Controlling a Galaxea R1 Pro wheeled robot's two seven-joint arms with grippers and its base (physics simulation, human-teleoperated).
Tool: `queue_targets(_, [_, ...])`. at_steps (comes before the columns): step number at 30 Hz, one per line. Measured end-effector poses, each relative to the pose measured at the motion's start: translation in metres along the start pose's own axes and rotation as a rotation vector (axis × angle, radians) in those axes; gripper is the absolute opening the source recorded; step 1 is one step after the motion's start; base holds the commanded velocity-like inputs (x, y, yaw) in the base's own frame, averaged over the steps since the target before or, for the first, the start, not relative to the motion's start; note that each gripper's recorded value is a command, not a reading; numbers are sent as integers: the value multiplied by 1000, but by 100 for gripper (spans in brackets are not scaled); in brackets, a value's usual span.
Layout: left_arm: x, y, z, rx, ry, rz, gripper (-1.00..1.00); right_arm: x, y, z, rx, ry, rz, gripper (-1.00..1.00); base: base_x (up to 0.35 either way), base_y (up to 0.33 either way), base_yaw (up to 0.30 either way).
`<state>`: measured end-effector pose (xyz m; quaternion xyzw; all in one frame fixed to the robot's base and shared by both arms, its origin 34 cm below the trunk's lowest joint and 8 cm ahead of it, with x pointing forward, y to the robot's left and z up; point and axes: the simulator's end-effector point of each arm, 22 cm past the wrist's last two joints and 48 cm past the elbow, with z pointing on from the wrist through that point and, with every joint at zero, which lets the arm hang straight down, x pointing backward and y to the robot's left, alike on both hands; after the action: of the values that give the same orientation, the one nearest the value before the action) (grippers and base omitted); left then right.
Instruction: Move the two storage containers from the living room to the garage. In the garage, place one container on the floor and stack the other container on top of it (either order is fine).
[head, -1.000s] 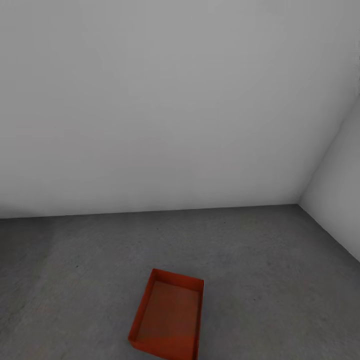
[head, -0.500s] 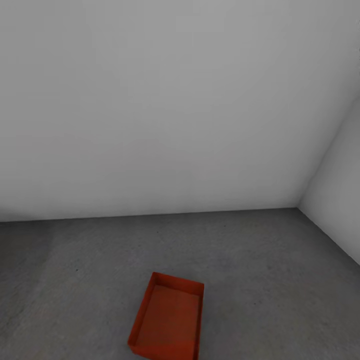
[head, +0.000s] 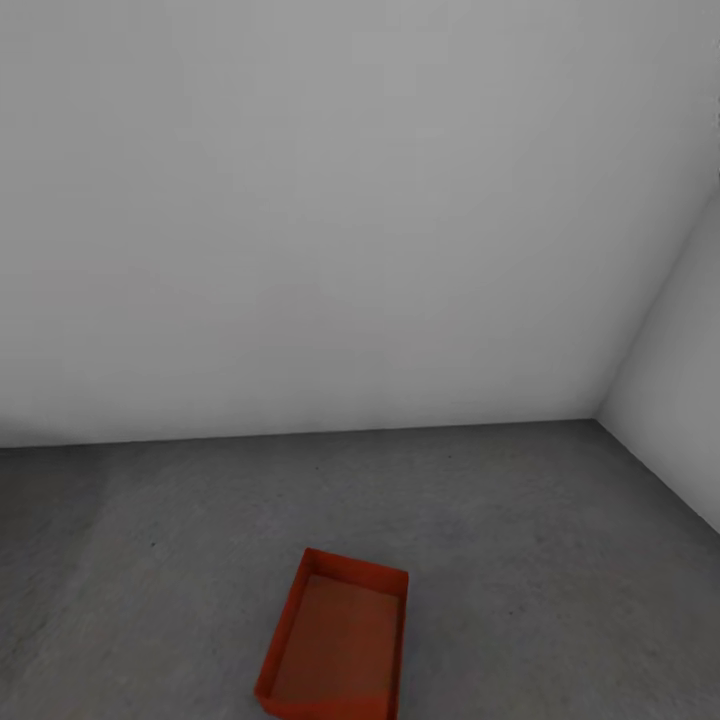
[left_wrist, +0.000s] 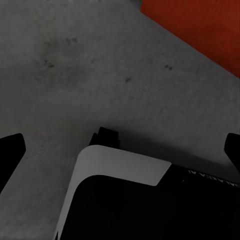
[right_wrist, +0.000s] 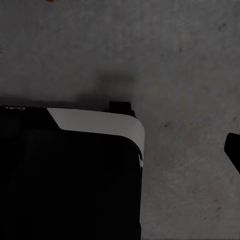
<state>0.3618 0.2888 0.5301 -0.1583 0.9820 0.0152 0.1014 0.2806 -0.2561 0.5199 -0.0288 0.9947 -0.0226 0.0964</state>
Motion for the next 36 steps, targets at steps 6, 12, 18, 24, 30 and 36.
queue_targets(6, [-3,-3,-1,5,-9,5,100,-4,0,-1,-1,-9,-2,100,0,0,0])
queue_targets(12, [-8,-3,-3,6,-19,9,100,-7,2,-1,-3,-17,-3,100,0,0,0])
queue_targets(18, [-11,-5,-4,10,-27,10,100,-10,7,-2,-8,-22,-4,100,0,0,0])
queue_targets(24, [-15,-5,-6,12,-37,9,100,-14,7,-3,-8,-33,-4,100,0,0,0])
queue_targets(30, [-19,-6,-7,15,-46,9,100,-10,6,-4,-7,-35,-4,100,0,0,0])
queue_targets(36, [-22,-8,-9,18,-54,9,100,-12,5,-5,-5,-42,-4,100,0,0,0])
